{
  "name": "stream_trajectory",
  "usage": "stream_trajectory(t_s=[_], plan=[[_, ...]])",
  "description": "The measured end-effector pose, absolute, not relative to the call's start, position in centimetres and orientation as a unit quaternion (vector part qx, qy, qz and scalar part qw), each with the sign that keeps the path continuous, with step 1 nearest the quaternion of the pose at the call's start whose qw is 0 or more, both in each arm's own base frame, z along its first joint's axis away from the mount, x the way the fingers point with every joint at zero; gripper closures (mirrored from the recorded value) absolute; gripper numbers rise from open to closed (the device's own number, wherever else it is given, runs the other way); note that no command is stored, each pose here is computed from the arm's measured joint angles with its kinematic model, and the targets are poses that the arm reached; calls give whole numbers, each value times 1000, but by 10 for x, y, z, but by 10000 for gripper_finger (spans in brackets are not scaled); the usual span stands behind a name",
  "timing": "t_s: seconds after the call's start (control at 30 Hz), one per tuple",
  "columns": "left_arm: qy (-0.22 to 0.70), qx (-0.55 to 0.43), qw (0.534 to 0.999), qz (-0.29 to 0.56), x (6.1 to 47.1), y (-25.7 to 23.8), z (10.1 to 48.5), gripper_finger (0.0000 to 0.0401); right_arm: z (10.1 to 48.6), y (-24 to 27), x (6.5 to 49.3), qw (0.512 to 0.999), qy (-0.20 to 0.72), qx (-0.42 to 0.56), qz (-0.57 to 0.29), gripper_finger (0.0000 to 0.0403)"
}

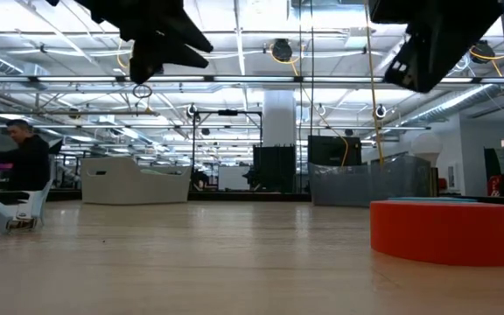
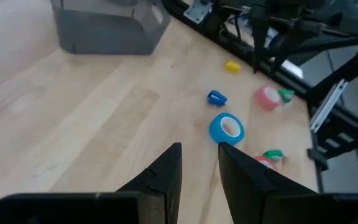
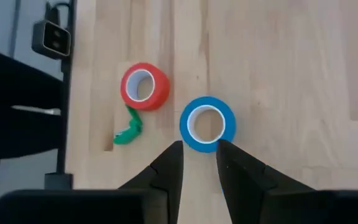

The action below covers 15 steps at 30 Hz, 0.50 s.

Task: Pick and place Stapler, Stapler remover, tape
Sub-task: Put the blue tape into the white bin

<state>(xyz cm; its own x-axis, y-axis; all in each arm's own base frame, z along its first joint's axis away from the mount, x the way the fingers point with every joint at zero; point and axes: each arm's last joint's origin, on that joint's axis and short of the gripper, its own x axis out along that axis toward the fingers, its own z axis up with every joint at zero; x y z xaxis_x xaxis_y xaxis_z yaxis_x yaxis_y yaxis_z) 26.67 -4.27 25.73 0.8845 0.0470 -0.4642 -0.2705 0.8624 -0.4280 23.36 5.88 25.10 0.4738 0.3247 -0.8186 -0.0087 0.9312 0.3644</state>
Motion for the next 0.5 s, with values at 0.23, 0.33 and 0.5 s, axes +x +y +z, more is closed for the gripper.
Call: stream_trajectory(t_s=[0.23,0.33,0.5], plan=[[229,-234,941,81,265,-42,258,293,226,58,249,814,555,149,79,262],[224,-235,943,70,264,-43,262,293,219,54,252,803,572,155,65,239],[236,-230,942,71,261,-42,261,293,211,51,260,801,573,164,54,199]])
